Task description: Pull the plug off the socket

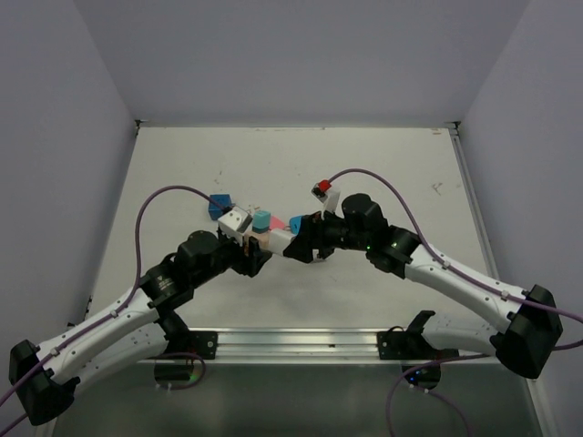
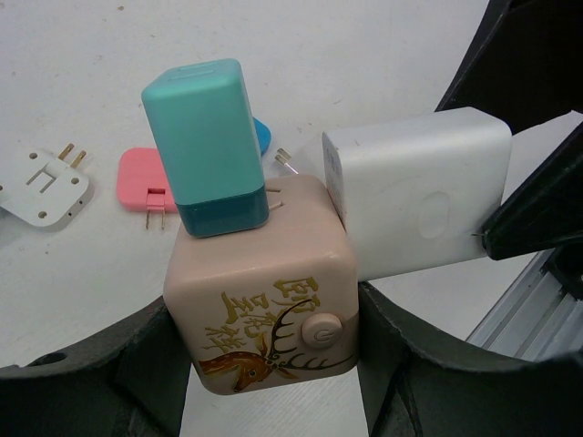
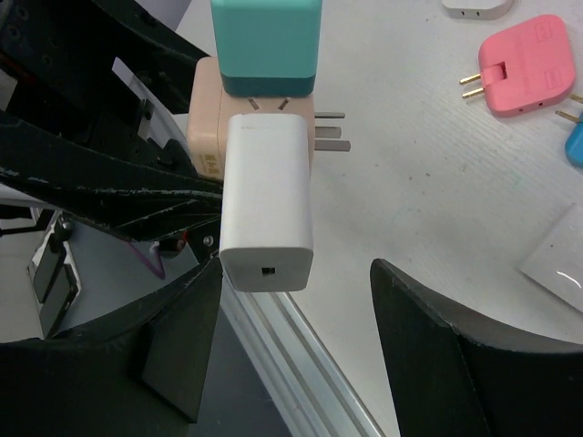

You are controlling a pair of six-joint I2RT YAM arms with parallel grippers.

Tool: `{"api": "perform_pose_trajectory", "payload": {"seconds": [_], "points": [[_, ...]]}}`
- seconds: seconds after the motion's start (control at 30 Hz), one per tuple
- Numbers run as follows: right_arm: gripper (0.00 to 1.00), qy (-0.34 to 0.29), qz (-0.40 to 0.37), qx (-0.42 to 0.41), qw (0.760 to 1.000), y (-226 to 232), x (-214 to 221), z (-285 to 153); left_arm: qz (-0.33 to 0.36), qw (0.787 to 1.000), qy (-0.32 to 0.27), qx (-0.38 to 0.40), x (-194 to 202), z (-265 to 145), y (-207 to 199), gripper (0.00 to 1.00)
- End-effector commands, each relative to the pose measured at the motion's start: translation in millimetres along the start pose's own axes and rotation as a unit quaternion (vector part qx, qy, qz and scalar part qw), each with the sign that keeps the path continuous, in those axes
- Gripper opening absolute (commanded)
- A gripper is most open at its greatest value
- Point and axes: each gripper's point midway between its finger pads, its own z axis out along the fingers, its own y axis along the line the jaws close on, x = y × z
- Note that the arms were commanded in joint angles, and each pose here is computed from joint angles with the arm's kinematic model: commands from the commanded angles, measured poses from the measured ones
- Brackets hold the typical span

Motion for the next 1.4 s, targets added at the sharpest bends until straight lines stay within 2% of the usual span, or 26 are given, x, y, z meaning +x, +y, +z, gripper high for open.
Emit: {"api": "perform_pose_trajectory", "payload": {"seconds": [0.0,0.23,0.3,0.33,0.43,0.47,0.53,0.83,1.13,1.37], "points": [[0.69,-0.045,-0.006,-0.015,0.999,17.5,-31.6,3.4,0.003,0.996,-0.084,0.031,-51.3,-4.7,-15.9,0.0],[0.59,-0.038,-0.006,-0.03,0.999,30.3,-34.2,13.9,0.002,0.996,-0.08,0.03,-48.2,-2.7,-15.3,0.0],[0.49,-0.032,-0.004,-0.035,0.999,33.0,-32.4,15.7,0.002,0.996,-0.081,0.028,-48.8,-3.0,-14.5,0.0],[0.39,-0.029,-0.003,-0.035,0.999,33.2,-30.9,15.7,0.001,0.996,-0.082,0.024,-49.0,-3.2,-13.5,0.0],[0.2,-0.03,-0.002,-0.013,0.999,24.7,-28.7,12.0,-0.003,0.996,-0.086,-0.001,-49.0,-4.4,-4.4,0.0],[0.09,-0.029,-0.002,-0.008,1.0,23.5,-27.8,10.4,-0.006,0.996,-0.086,-0.01,-48.0,-4.6,-0.8,0.0],[0.0,-0.026,-0.003,0.0,1.0,21.8,-25.5,5.0,-0.009,0.995,-0.092,-0.024,-49.1,-7.2,4.5,0.0],[0.0,-0.013,-0.011,0.05,0.999,8.5,-21.7,-17.7,-0.024,0.985,-0.08,-0.149,-39.5,-18.4,48.6,0.0],[0.0,0.004,-0.024,0.082,0.996,-2.7,-14.8,-41.7,-0.023,0.976,-0.04,-0.211,-21.7,-13.5,68.9,0.0],[0.0,0.008,-0.015,0.09,0.996,-10.8,-14.4,-51.2,-0.035,0.969,-0.042,-0.24,-20.5,-16.3,78.1,0.0]]}}
